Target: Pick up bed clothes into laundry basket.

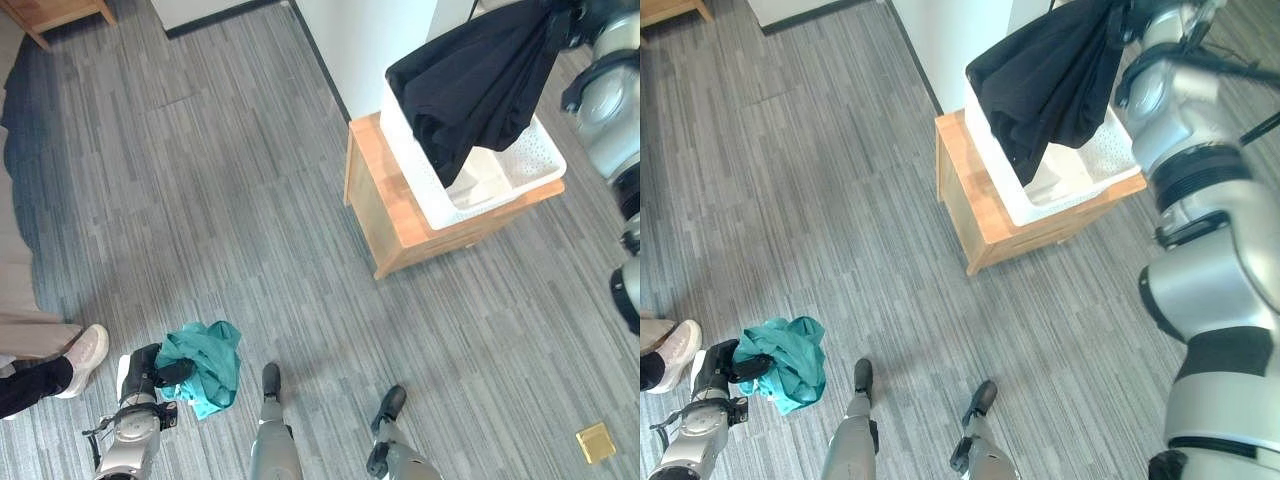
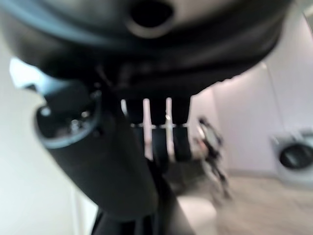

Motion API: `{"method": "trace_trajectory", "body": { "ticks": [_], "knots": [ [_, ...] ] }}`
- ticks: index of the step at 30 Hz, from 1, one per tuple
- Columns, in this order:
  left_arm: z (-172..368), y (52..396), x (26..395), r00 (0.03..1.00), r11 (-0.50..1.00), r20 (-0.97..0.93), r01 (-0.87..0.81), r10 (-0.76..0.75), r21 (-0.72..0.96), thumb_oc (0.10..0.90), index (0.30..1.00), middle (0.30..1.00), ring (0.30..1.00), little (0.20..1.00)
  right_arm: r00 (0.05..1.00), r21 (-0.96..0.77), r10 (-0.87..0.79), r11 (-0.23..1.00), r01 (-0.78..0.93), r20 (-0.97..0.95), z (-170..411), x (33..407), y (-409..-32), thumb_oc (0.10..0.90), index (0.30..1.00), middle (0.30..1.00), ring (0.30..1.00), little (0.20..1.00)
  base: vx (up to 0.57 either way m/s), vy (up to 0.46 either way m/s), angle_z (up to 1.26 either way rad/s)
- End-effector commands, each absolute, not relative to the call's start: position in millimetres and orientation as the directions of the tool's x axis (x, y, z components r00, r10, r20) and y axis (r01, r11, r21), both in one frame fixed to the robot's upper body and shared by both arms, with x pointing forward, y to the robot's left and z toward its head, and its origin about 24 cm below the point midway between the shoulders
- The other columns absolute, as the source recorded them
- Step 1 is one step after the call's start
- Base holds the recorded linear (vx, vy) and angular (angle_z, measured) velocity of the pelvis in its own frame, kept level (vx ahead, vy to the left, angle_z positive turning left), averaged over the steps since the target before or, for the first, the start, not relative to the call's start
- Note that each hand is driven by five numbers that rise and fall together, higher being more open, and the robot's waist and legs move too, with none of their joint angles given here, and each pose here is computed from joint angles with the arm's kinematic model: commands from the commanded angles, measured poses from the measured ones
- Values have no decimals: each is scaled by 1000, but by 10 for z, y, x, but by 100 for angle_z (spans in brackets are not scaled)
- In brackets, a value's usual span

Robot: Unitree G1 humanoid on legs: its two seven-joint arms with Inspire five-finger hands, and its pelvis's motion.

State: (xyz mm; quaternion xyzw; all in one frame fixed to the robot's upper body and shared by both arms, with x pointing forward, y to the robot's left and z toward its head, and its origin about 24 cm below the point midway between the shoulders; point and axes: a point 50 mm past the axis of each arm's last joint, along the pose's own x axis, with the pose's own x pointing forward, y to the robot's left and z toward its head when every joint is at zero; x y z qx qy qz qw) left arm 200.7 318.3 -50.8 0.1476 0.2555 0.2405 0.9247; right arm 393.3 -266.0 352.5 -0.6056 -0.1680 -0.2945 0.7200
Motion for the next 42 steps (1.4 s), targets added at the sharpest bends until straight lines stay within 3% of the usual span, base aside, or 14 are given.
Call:
{"method": "trace_trajectory", "body": {
  "ticks": [1, 5, 6, 7, 8, 17, 24, 28, 31, 32, 35, 37, 38, 42],
  "knots": [
    [-93, 3458, 2211, 789, 768, -199, -453, 582, 453, 400, 300, 300, 300, 300, 637, -638, -262, 90, 764, 725, 3976, 3755, -2720, 400, 300, 300, 300, 300, -53, 30, -14],
    [-145, 3427, 2168, 788, 775, -214, -446, 577, 448, 400, 300, 300, 300, 300, 659, -658, -261, 105, 746, 706, 3884, 3805, -2694, 400, 300, 300, 300, 300, -39, 40, -5],
    [-150, 3422, 2163, 789, 777, -215, -446, 576, 445, 400, 300, 300, 300, 300, 664, -660, -259, 116, 743, 702, 3866, 3814, -2686, 673, 709, 709, 709, 709, -15, 19, -3],
    [-155, 3415, 2160, 790, 778, -215, -444, 574, 445, 400, 300, 300, 300, 300, 673, -665, -255, 130, 735, 694, 3837, 3829, -2675, 673, 709, 709, 709, 709, -8, 10, -7],
    [-155, 3410, 2162, 793, 781, -216, -440, 569, 443, 400, 300, 300, 300, 300, 683, -668, -249, 153, 728, 687, 3826, 3842, -2651, 800, 900, 900, 900, 900, 4, 7, -8],
    [-110, 3420, 2254, 791, 775, -212, -440, 574, 454, 400, 300, 300, 300, 300, 687, -630, -198, 285, 723, 699, 3871, 3881, -2401, 800, 900, 900, 900, 900, 19, 33, 1],
    [-84, 3607, 2175, 693, 700, -205, -571, 691, 428, 400, 300, 300, 300, 300, 585, -549, 40, 403, 732, 810, 4047, 3687, -1855, 800, 900, 900, 900, 900, -27, 17, -23],
    [-71, 3638, 2138, 652, 675, -211, -627, 728, 390, 400, 300, 300, 300, 300, 521, -481, 30, 431, 763, 853, 3837, 3404, -2141, 800, 900, 900, 900, 900, -97, 125, -25],
    [-109, 3665, 2101, 619, 652, -228, -641, 751, 405, 400, 300, 300, 300, 300, 547, -459, -90, 441, 771, 833, 3362, 3247, -2575, 800, 900, 900, 900, 900, 39, 157, 7],
    [-98, 3671, 2115, 613, 638, -221, -631, 759, 442, 400, 300, 300, 300, 300, 596, -468, -251, 423, 776, 762, 2763, 3055, -3012, 800, 900, 900, 900, 900, -21, 148, 7],
    [10, 3714, 2170, 611, 615, -179, -641, 771, 460, 400, 300, 300, 300, 300, 615, -433, -566, 436, 789, 549, 1856, 2704, -3571, 800, 900, 900, 900, 900, -44, 143, -12],
    [59, 3753, 2171, 599, 595, -159, -655, 785, 465, 400, 300, 300, 300, 300, 533, -406, -753, 381, 831, 384, 1344, 2409, -3871, 800, 900, 900, 900, 900, -51, 143, -41],
    [111, 3780, 2164, 592, 577, -133, -670, 795, 467, 400, 300, 300, 300, 300, 438, -440, -869, 309, 843, 228, 884, 2107, -4045, 800, 900, 900, 900, 900, -96, 154, -33],
    [193, 3845, 2138, 580, 547, -93, -686, 809, 480, 400, 300, 300, 300, 300, 327, -573, -943, 239, 784, 55, 341, 1734, -4146, 800, 900, 900, 900, 900, -83, 107, -47]
  ]
}}
